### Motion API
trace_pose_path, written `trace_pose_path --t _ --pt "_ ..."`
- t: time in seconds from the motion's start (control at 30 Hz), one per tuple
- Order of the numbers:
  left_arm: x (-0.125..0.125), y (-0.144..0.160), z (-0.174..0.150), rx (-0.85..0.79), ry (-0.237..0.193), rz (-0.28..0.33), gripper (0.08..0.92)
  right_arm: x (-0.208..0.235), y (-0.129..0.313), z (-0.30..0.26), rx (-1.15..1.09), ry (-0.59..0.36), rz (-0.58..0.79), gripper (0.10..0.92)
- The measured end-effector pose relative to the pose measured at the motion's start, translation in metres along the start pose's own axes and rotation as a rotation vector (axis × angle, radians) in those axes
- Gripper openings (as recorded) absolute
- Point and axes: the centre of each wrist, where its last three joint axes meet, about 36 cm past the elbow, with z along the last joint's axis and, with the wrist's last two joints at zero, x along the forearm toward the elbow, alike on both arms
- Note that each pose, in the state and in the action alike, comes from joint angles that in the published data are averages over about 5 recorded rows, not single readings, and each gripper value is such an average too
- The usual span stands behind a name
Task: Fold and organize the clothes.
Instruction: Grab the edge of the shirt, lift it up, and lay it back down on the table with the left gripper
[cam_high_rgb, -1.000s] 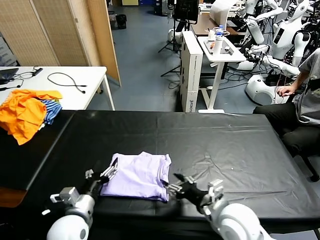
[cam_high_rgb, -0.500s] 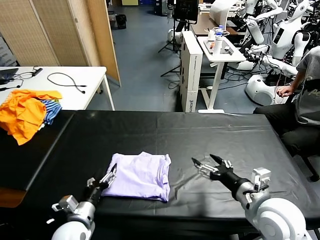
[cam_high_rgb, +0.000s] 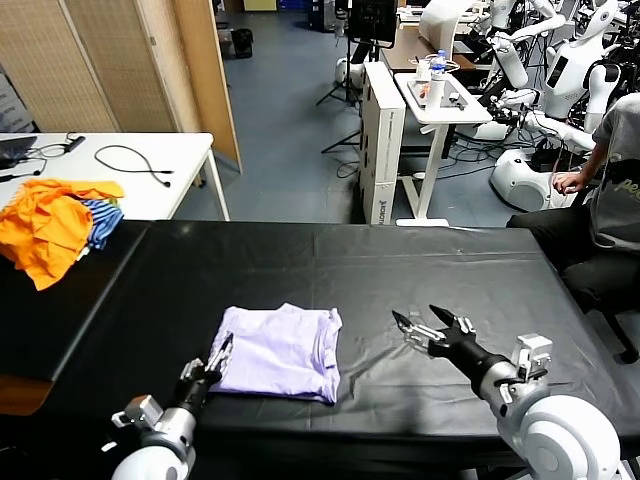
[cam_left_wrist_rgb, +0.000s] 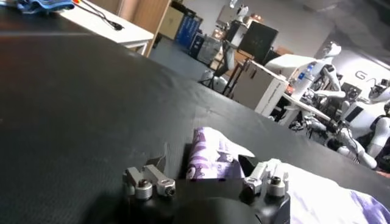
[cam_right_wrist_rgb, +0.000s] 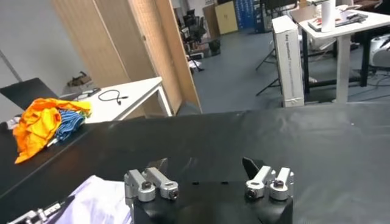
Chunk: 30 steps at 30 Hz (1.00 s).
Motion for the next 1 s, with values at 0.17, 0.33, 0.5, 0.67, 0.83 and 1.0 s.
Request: trace_pose_path --t 0.17,0.33,0.5,0.67,0.83,1.0 --pt "0.0 0.001 -0.003 0.042 0.009 0.004 0.216 -0.001 0.0 0.002 -0.002 0.002 0.005 0.907" --pt "0.001 0.003 -0.019 -0.022 0.001 -0.019 0.176 -0.002 -0.004 0.002 -0.001 0.0 0.017 0.907" --pt "0.004 0.017 -0.044 -0.2 -0.034 -0.066 0.171 -0.005 -0.009 0.003 0.005 -0.005 0.038 0.907" --pt "0.013 0.044 -0.082 -0.396 -0.06 -0.116 0.171 -0.01 -0.012 0.008 0.0 0.005 0.047 0.907" --pt "0.029 0.071 -0.132 -0.578 -0.105 -0.18 0.171 -0.013 -0.013 0.009 -0.001 0.011 0.045 0.907" --pt "0.046 0.077 -0.181 -0.756 -0.171 -0.249 0.171 -0.015 -0.01 0.014 -0.006 0.018 0.039 0.907"
